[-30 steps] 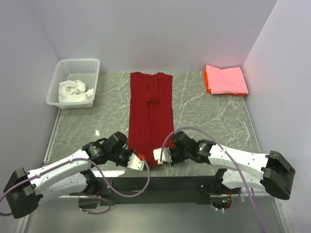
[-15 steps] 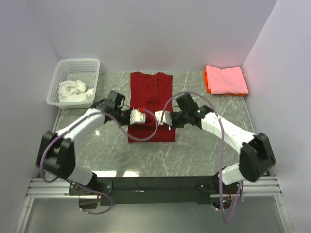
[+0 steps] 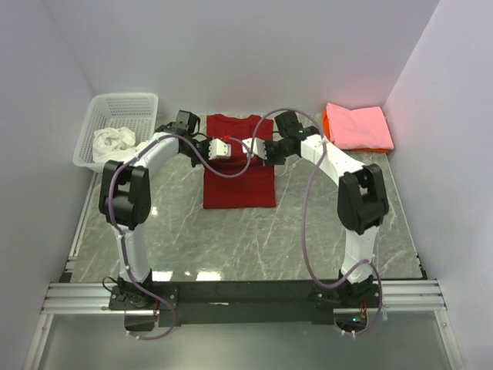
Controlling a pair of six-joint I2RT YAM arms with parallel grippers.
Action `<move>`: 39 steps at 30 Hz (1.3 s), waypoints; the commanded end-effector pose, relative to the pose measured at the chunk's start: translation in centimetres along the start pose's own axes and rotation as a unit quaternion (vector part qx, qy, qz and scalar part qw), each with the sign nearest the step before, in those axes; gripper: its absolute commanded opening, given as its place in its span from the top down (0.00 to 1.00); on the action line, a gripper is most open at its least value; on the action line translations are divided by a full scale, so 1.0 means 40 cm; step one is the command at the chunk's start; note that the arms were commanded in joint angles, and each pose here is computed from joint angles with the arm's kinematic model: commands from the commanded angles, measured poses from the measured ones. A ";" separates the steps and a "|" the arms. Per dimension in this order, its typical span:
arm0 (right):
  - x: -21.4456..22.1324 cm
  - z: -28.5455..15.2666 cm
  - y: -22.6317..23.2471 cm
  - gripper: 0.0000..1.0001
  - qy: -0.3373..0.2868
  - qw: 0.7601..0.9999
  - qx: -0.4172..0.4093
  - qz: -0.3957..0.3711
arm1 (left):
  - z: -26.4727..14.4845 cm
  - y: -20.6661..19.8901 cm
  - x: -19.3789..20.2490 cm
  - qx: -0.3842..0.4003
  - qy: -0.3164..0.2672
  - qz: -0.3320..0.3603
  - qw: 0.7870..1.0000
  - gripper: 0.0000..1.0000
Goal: Fold and stack the t-shirts
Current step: Fold the tshirt
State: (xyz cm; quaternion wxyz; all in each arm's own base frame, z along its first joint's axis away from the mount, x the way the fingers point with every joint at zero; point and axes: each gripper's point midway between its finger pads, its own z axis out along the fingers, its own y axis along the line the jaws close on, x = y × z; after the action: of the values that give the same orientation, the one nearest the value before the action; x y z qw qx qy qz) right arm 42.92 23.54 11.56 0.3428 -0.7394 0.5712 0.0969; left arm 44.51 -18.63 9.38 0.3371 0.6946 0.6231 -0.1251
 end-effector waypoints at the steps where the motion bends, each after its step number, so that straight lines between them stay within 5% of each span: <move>1: 0.019 0.012 -0.037 1.00 0.000 1.000 -0.006 -0.006 | -0.006 0.055 -0.002 -0.004 -0.008 0.023 1.000 1.00; 6: 0.044 0.041 -0.068 1.00 0.009 1.000 0.001 -0.004 | 0.025 0.083 0.032 -0.002 0.000 0.016 1.000 0.97; 9: 0.062 0.059 -0.081 0.93 0.021 1.000 0.008 0.004 | 0.035 0.095 0.039 -0.013 -0.001 0.015 1.000 0.77; 10: 0.062 0.058 -0.090 0.86 0.023 1.000 0.014 0.005 | 0.037 0.104 0.038 -0.022 -0.003 0.014 1.000 0.70; 12: 0.060 0.044 -0.106 0.38 0.024 0.999 0.030 0.013 | 0.033 0.121 0.037 -0.036 -0.001 0.006 0.999 0.53; 13: 0.063 0.035 -0.122 0.32 0.029 0.999 0.044 0.014 | 0.023 0.138 0.036 -0.048 -0.002 -0.003 0.999 0.50; 17: 0.049 -0.028 -0.126 0.30 0.029 0.998 0.054 0.033 | -0.067 0.155 0.008 -0.070 -0.034 -0.072 0.994 0.45; 22: 0.005 -0.071 0.043 0.35 0.012 0.998 -0.007 0.053 | -0.124 -0.011 -0.011 -0.039 -0.058 -0.091 0.993 0.42; 28: -0.056 -0.014 0.253 0.46 0.004 0.997 -0.065 0.052 | -0.080 -0.195 -0.005 -0.006 -0.056 -0.080 0.995 0.42; 39: 0.015 0.083 0.308 0.50 0.054 0.993 -0.079 0.066 | -0.010 -0.291 0.015 0.043 -0.043 -0.048 0.997 0.46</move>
State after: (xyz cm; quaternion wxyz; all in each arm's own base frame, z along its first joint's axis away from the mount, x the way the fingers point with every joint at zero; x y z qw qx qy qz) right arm 31.34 23.71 4.34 0.2313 -0.7324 0.6243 0.1427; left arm 33.04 -17.16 5.73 0.3147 0.6537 0.6592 -0.1978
